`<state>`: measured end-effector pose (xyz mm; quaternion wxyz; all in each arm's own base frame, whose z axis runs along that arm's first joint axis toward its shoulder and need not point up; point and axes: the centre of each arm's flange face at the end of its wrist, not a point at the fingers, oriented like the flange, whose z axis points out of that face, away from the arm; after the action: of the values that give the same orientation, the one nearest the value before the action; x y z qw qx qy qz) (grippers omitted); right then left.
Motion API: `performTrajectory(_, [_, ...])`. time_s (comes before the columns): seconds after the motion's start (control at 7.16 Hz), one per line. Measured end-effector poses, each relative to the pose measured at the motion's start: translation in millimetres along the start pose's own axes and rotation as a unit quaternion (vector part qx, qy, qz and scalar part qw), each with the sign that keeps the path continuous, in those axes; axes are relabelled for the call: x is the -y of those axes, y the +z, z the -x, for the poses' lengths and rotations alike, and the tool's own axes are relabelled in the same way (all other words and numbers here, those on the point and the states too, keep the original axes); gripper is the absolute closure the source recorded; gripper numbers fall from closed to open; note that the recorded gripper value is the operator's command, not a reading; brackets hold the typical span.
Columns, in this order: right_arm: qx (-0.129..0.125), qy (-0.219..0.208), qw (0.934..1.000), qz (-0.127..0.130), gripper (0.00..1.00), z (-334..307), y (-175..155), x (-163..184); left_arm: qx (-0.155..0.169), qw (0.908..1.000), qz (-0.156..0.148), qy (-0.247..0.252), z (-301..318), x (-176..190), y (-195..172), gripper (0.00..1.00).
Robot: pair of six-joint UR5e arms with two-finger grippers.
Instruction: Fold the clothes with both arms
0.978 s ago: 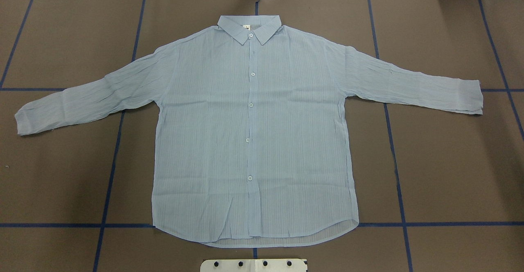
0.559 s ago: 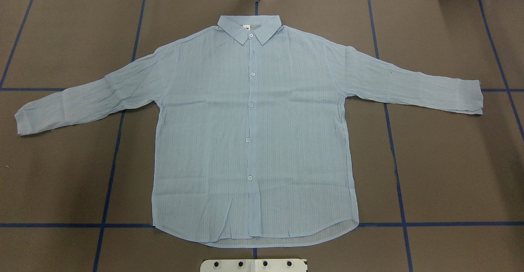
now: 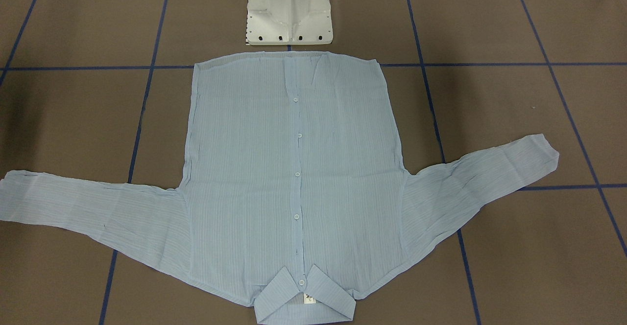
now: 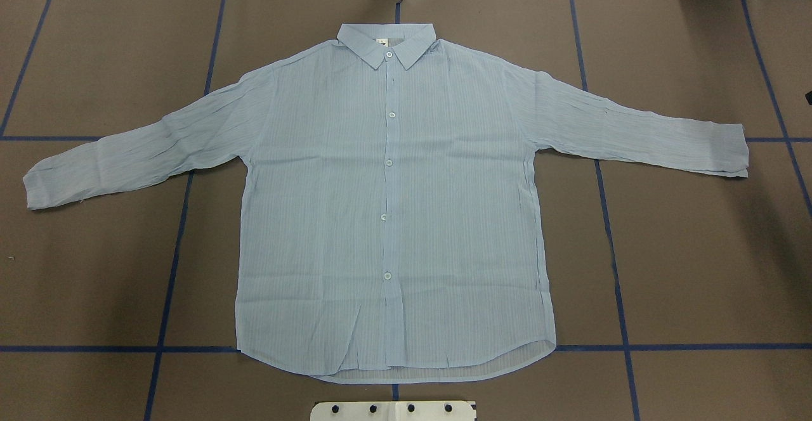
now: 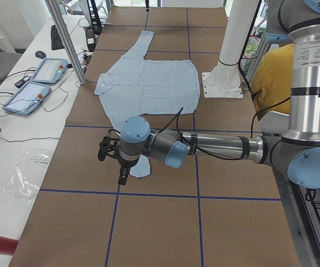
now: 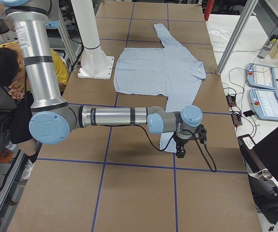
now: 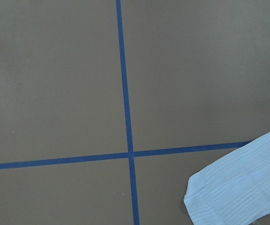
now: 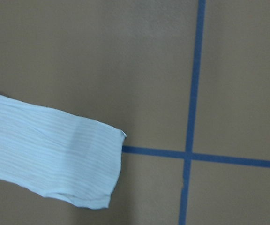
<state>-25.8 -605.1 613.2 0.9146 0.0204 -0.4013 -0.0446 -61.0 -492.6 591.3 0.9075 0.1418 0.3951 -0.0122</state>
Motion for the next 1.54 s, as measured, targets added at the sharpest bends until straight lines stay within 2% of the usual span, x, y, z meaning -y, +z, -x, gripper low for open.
performTrajectory(0.14, [0.008,-0.009,0.9999,-0.007,0.04,13,20,17,-0.001,1.0,0.001,-0.001,0,-1,0,0.0])
performTrajectory(0.42, [0.023,-0.005,0.9995,-0.02,0.07,17,69,25,-0.003,1.0,0.0,0.0,-1,-1,0,0.0])
performTrajectory(0.7, [0.028,0.027,0.9992,-0.01,0.08,24,97,28,-0.004,1.0,0.0,0.0,-1,-1,0,0.0])
performTrajectory(0.98, [0.027,0.068,0.9973,0.003,0.15,31,114,33,-0.004,1.0,-0.001,0.001,-2,0,0,0.0])
performTrajectory(1.4, [0.021,0.086,0.9959,0.017,0.16,17,133,23,-0.004,1.0,-0.002,0.003,-4,3,-1,0.0])
performTrajectory(1.54, [0.02,0.09,0.9956,0.02,0.3,13,136,21,-0.004,1.0,-0.002,0.003,-4,3,-1,0.0])
